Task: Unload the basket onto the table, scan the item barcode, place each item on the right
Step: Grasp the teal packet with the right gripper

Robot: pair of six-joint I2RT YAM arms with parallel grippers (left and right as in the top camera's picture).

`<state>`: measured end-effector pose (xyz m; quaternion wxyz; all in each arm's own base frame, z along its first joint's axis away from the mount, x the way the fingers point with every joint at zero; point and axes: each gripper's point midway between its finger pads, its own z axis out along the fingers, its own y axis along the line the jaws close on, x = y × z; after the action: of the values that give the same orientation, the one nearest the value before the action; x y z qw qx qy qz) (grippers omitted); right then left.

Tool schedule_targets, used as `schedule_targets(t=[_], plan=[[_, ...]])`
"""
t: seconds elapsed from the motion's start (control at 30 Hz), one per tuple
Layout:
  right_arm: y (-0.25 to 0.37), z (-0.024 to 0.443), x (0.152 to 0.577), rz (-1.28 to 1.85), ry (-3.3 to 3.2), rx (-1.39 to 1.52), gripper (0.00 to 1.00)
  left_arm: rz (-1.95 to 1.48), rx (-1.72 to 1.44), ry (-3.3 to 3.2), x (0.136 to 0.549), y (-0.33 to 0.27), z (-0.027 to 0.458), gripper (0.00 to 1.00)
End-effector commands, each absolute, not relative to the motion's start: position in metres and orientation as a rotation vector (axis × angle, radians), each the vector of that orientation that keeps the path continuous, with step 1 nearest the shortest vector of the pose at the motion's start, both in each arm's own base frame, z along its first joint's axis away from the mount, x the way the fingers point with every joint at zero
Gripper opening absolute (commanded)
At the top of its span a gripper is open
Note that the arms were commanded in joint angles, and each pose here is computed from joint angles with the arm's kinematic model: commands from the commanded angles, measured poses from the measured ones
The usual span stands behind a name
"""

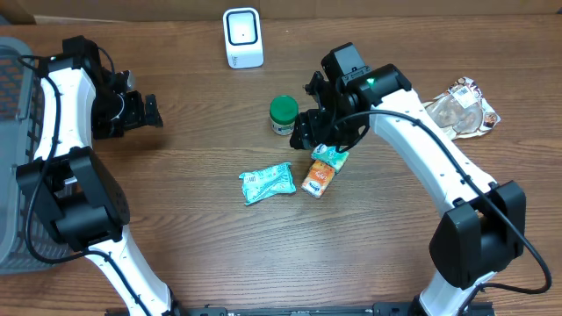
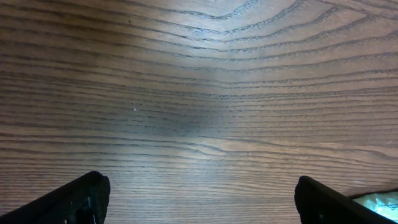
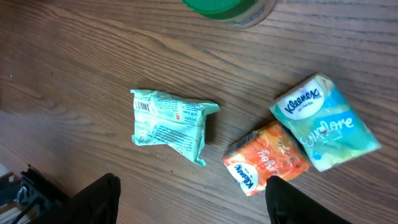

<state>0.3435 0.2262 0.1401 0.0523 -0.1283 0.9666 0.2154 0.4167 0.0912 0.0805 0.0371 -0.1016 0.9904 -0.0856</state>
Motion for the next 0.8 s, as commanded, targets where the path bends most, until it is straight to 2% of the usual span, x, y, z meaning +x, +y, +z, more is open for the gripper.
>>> schedule_targets(t=[0.0,0.53,0.77], plan=[[0.225,0.13,0.341,0.647,2.951,-0.406,0.73,-0.255,-0.301,3.019,0.42,0.091,0.088,1.0],[0.232,0.099,0.335,0.729,2.952,-0.395,0.72,-0.255,-0.301,3.019,0.42,0.091,0.088,1.0],[0.243,0.087,0.34,0.787,2.948,-0.387,0.68,-0.255,-0.301,3.019,0.42,0.091,0.088,1.0]])
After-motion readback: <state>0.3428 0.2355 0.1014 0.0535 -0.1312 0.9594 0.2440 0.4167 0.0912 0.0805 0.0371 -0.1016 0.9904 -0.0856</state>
